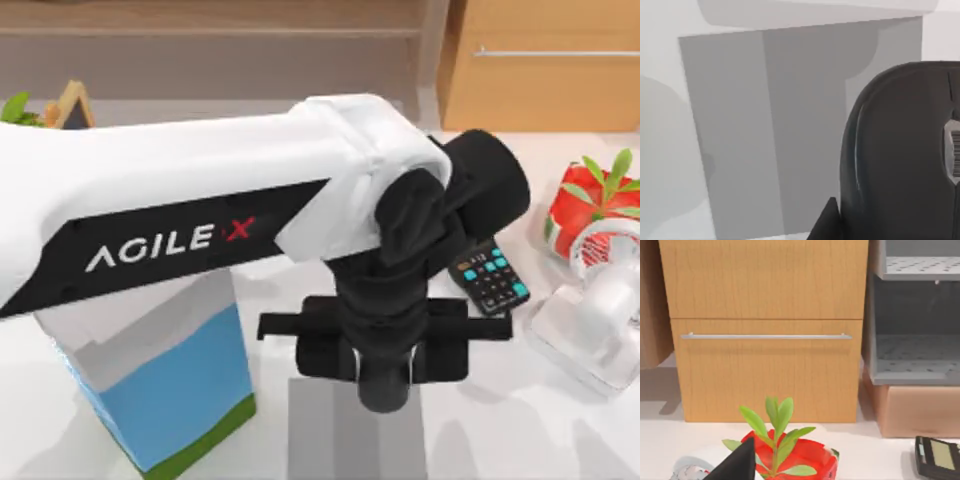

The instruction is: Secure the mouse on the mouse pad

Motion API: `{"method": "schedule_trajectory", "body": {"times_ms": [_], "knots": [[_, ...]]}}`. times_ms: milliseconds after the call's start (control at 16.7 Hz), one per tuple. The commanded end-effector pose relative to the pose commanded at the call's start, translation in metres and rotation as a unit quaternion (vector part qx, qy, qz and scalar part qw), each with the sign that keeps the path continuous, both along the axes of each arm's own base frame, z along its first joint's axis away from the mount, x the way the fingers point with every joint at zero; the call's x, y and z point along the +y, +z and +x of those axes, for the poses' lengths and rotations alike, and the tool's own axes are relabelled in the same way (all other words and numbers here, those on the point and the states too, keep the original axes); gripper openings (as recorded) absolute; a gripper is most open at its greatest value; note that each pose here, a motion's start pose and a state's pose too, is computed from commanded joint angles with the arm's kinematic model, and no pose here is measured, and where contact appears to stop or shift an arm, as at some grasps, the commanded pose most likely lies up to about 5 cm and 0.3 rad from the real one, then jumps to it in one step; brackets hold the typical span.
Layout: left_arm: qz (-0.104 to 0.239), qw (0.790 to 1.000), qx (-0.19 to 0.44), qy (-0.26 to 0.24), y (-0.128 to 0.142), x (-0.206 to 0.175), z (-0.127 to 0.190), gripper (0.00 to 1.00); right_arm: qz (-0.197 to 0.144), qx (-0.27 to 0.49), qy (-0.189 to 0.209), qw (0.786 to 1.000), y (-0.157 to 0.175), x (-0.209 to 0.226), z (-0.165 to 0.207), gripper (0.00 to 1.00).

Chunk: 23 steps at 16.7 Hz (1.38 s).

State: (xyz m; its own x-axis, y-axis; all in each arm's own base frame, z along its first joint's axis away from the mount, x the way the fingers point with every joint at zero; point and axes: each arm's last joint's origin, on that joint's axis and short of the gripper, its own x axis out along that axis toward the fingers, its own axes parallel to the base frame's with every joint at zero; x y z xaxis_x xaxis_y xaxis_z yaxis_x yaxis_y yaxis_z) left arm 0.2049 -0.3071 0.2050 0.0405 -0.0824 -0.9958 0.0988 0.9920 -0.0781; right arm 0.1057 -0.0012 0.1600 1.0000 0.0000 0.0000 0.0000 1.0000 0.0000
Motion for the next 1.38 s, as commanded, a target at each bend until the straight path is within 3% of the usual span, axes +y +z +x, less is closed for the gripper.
{"method": "schedule_trajectory", "body": {"times_ms": [240, 660, 1020, 1380], "knots": [[0.042, 0.998, 0.038, 0.042, -0.021, 0.005, -0.009, 0.00, 0.000, 0.000, 0.000, 1.000, 0.000, 0.000, 0.000, 1.00], [0.037, 0.998, 0.034, 0.039, -0.019, 0.004, -0.008, 0.00, 0.000, 0.000, 0.000, 1.000, 0.000, 0.000, 0.000, 1.00], [0.008, 1.000, 0.012, 0.025, -0.016, -0.004, -0.009, 0.00, 0.000, 0.000, 0.000, 1.000, 0.000, 0.000, 0.000, 1.00], [0.007, 0.999, 0.009, 0.041, -0.032, -0.001, -0.005, 0.00, 0.000, 0.000, 0.000, 1.000, 0.000, 0.000, 0.000, 1.00]]}}
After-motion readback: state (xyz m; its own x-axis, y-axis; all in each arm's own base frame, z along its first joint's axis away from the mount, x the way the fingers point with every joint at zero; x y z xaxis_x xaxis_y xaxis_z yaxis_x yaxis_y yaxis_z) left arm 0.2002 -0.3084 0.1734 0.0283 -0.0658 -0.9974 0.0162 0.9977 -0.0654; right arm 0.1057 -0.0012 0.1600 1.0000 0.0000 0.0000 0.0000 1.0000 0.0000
